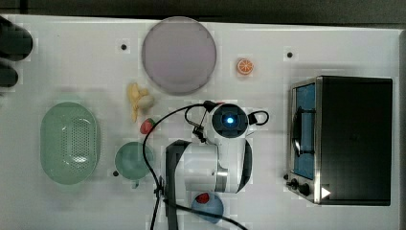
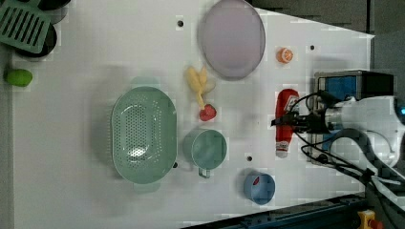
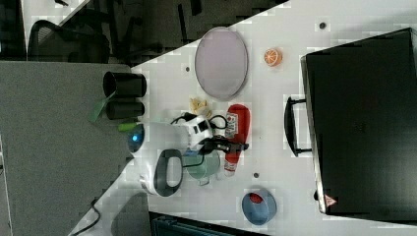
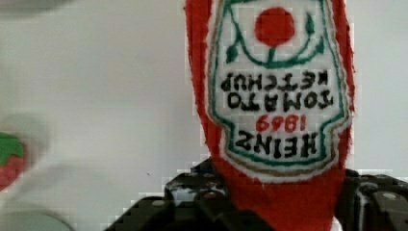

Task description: Pick ketchup from plate and place it on table.

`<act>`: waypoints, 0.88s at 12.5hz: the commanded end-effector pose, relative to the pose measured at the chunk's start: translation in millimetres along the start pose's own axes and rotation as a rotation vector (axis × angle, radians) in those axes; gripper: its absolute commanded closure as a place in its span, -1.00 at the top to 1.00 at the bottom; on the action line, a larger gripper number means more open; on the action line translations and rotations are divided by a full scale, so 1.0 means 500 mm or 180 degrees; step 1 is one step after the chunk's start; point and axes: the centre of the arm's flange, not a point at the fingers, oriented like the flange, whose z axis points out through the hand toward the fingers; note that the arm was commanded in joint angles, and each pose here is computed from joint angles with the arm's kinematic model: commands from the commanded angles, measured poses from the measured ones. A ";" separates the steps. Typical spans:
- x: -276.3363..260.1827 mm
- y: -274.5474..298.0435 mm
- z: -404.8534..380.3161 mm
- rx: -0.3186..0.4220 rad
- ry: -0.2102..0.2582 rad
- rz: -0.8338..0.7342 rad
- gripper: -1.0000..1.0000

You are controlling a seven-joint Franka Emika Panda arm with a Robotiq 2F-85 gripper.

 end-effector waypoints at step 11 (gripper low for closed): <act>0.045 -0.020 -0.355 0.0246 0.0733 0.0747 1.00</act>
